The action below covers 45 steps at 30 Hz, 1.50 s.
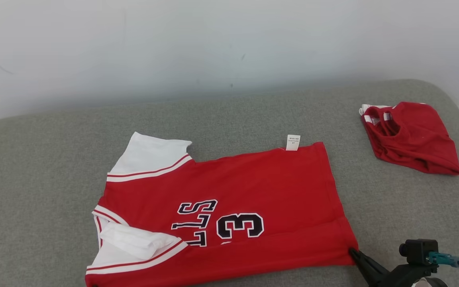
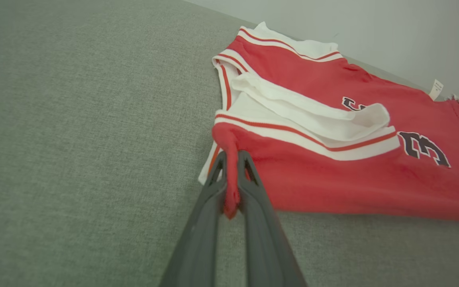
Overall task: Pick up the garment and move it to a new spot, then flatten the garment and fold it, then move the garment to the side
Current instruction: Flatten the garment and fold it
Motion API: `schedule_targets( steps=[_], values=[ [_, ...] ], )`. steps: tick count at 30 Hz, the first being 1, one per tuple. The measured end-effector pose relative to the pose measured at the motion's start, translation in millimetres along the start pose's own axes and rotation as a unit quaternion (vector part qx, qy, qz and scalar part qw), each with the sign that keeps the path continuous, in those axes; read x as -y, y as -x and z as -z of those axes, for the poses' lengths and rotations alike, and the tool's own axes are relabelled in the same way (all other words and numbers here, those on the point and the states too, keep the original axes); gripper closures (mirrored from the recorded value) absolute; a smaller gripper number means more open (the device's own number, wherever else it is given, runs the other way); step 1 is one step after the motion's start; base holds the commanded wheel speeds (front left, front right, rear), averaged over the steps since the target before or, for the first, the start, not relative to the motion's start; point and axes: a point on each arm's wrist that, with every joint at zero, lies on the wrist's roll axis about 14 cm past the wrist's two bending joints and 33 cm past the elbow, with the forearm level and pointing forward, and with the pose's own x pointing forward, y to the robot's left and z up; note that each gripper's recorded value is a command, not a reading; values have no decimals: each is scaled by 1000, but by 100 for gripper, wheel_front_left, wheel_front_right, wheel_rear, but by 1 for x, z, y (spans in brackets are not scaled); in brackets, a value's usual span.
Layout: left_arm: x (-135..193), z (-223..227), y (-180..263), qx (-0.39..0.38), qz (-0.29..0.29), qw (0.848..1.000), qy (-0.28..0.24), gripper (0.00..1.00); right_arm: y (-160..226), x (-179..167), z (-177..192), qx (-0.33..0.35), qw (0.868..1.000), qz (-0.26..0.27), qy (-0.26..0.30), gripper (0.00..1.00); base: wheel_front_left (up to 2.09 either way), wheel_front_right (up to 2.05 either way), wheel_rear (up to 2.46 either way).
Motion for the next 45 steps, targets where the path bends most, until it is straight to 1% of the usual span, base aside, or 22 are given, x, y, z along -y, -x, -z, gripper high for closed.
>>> schedule_targets(
  steps=[3, 4, 5, 6, 7, 9, 12, 15, 17, 19, 21, 23, 25, 28, 30, 33, 36, 38, 42, 45],
  values=[
    [-3, -1, 3, 1, -6, 1000, 3, 100, -2, -1, -4, 7, 1000, 1, 5, 100, 0, 0, 0],
    [-4, 0, 4, 0, -8, 1000, 3, 100, -2, -2, -3, 7, 1000, 0, 10, 87, 0, 0, 0],
    [-5, 1, 5, -2, -9, 1000, 5, 68, -2, -2, -3, 9, 1000, 0, 13, 53, 0, 0, 0],
    [-6, 2, 6, -4, -10, 1000, 6, 47, -2, -3, -3, 12, 1000, 1, 11, 21, 0, 0, 0],
    [-7, 2, 6, -4, -13, 1000, 5, 0, -2, -4, -2, 15, 1000, 1, 9, 0, 0, 0, 0],
    [-10, 1, 7, 0, -17, 1000, 5, 0, -3, -3, -2, 19, 1000, 3, 11, 0, 0, 0, 0],
    [-9, -3, 7, 11, -19, 1000, 9, 0, -4, 0, -12, 39, 999, 7, 13, 0, 0, 0, 0],
    [-7, -17, 7, 37, -21, 999, 6, 0, -6, -4, -28, 66, 998, 1, 23, 0, 0, 0, 0],
    [-8, -29, 8, 57, -24, 998, -3, 0, -9, -8, -44, 94, 995, -4, 32, 0, 0, 0, 0],
    [-8, -48, 8, 89, -33, 995, -6, 0, -10, -13, -60, 122, 992, -10, 40, 0, 0, 0, 0],
    [-8, -66, 10, 119, -37, 992, -22, 0, -11, -18, -76, 152, 987, -12, 56, 0, 0, 0, 0],
    [-8, -76, 13, 139, -44, 989, -39, 0, -9, -22, -84, 171, 983, -11, 70, 0, 0, 0, 0],
    [-9, -81, 16, 148, -50, 986, -52, 0, -9, -29, -87, 187, 979, -12, 74, 0, 0, 0, 0],
    [-12, -84, 20, 155, -63, 983, -72, 0, -5, -31, -104, 227, 970, 0, 82, 0, 0, 0, 0],
    [-16, -86, 22, 159, -73, 982, -72, 0, -1, -32, -113, 250, 964, 11, 89, 0, 0, 0, 0],
    [-20, -83, 22, 156, -81, 982, -68, 0, 0, -41, -106, 254, 962, 13, 96, 0, 0, 0, 0],
    [-17, -77, 19, 146, -72, 984, -68, 0, 2, -43, -101, 254, 962, 17, 97, 0, 0, 0, 0],
    [-13, -78, 13, 146, -59, 984, -87, 0, 3, -41, -100, 254, 962, 22, 100, 0, 0, 0, 0],
    [-1, -88, -6, 154, -23, 984, -92, 0, 3, -40, -101, 257, 961, 26, 96, 0, 0, 0, 0],
    [6, -82, -27, 132, 6, 987, -90, 0, 0, -39, -106, 261, 960, 27, 96, 0, 0, 0, 0]
  ],
)
